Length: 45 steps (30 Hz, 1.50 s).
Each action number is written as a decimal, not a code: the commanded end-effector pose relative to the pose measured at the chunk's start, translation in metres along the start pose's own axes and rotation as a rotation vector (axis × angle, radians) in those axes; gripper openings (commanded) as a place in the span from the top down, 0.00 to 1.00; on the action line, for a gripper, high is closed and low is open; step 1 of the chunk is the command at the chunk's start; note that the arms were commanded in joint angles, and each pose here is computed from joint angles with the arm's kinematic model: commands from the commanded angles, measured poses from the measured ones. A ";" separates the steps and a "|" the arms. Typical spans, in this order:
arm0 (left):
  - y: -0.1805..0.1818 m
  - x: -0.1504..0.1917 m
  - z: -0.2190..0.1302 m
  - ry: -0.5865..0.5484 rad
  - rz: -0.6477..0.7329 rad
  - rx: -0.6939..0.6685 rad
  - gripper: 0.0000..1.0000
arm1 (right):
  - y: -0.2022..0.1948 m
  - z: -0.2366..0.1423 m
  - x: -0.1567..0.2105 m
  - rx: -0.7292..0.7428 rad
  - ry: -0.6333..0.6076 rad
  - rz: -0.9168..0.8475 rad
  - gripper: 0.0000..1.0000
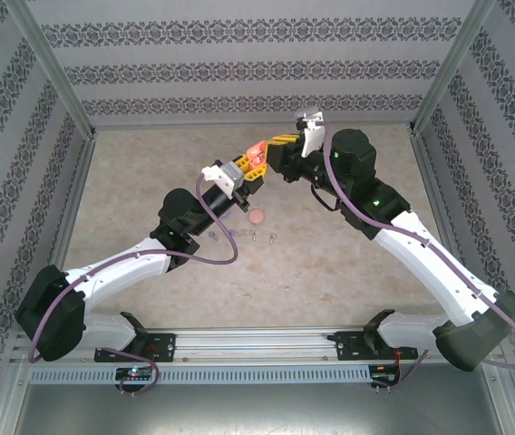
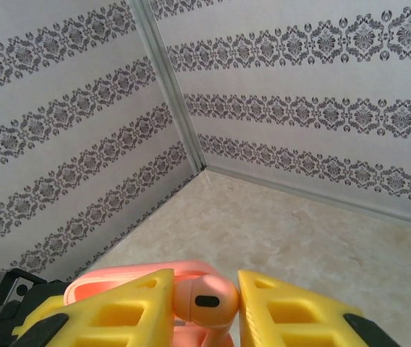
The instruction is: Insert the wireless bluetooth earbuds into the charging case
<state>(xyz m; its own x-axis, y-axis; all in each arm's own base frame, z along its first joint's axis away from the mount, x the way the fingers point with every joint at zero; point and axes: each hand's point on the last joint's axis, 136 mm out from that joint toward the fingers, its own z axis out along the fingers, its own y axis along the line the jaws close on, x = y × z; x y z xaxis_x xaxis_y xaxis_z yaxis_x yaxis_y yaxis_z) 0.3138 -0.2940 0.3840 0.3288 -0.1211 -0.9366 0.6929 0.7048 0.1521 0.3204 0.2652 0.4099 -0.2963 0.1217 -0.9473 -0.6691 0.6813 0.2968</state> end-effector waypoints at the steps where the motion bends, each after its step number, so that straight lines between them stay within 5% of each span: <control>1: -0.007 -0.022 0.002 -0.060 -0.007 0.026 1.00 | -0.001 0.006 0.009 0.007 0.008 -0.031 0.72; 25: -0.007 -0.024 0.005 -0.062 -0.009 0.028 1.00 | 0.004 0.001 0.061 0.043 0.106 -0.264 0.72; 45: -0.008 -0.021 0.006 -0.054 -0.003 0.027 1.00 | 0.003 -0.001 0.067 0.050 0.133 -0.280 0.62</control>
<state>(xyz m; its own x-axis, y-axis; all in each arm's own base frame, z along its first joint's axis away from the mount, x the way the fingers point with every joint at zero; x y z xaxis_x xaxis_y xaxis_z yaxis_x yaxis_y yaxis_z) 0.3170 -0.3008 0.3643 0.2761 -0.0762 -0.9581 0.7122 0.6856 0.1508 0.3131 0.2634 0.3809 -0.1259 -0.0799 -0.9888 -0.6511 0.7587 0.0216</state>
